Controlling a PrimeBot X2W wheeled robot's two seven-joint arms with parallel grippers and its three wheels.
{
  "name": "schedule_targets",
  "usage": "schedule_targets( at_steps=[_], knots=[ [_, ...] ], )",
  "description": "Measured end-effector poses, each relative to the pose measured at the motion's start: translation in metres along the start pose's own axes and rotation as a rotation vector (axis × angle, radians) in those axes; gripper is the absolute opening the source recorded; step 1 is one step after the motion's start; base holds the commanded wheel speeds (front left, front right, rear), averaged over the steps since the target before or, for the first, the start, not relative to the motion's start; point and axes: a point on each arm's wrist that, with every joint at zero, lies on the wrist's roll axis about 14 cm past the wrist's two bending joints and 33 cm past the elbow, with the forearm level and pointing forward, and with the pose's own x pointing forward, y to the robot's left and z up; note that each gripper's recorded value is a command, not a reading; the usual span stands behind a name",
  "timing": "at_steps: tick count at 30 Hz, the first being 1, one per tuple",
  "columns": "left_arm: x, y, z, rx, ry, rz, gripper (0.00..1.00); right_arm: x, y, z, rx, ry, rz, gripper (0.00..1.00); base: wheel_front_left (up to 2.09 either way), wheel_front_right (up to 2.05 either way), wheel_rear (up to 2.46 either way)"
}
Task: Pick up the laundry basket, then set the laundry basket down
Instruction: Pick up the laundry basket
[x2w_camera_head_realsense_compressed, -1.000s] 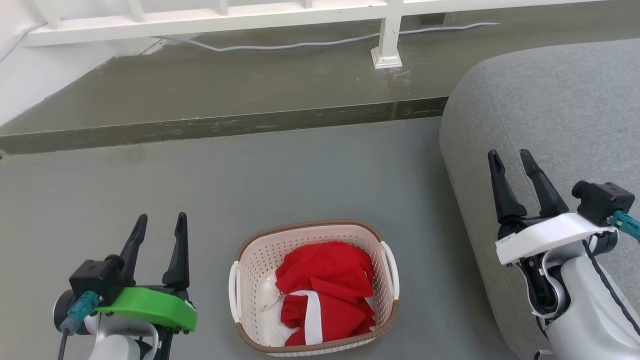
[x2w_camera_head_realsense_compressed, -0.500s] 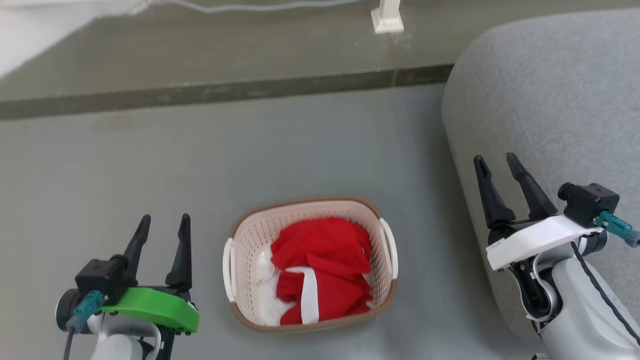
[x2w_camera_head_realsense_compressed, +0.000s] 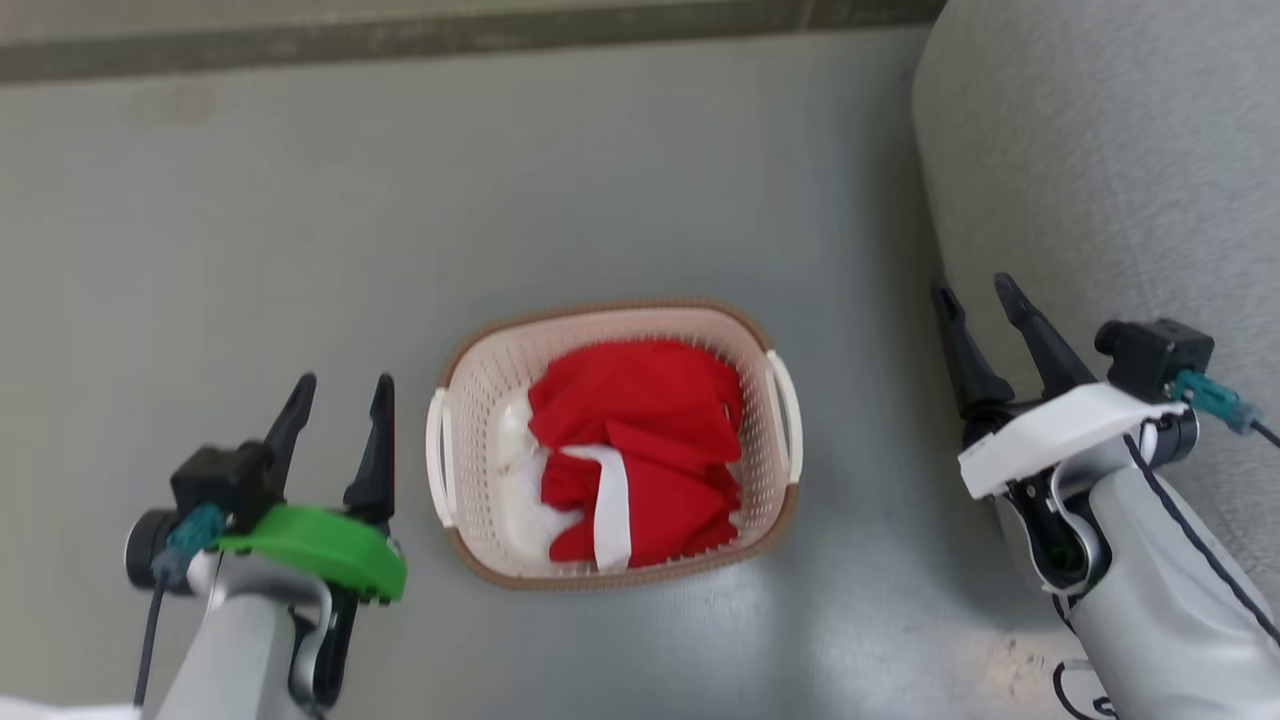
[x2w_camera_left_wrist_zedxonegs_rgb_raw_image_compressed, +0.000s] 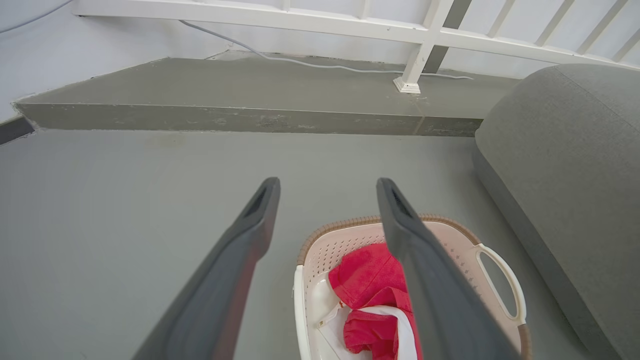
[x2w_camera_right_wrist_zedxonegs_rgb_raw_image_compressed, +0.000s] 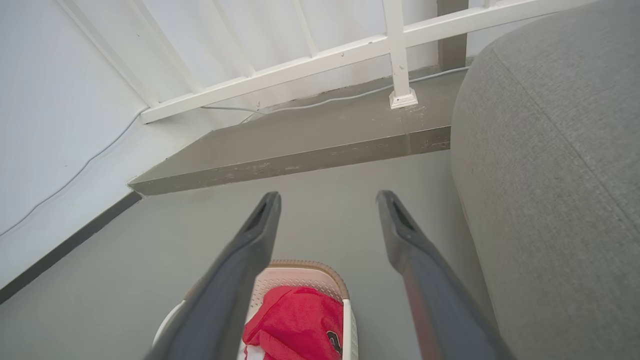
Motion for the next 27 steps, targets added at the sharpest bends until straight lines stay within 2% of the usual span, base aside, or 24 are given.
schedule_targets(
  at_steps=[10, 27],
  knots=[
    [0.035, 0.010, -0.043, -0.032, 0.129, 0.007, 1.00, 0.027, -0.010, -0.063, 0.032, 0.202, -0.008, 1.00, 0.00, 0.00, 0.00],
    [0.052, 0.047, -0.145, -0.117, 0.433, 0.095, 1.00, 0.048, -0.013, -0.173, 0.095, 0.527, -0.008, 1.00, 0.00, 0.00, 0.00]
  ],
)
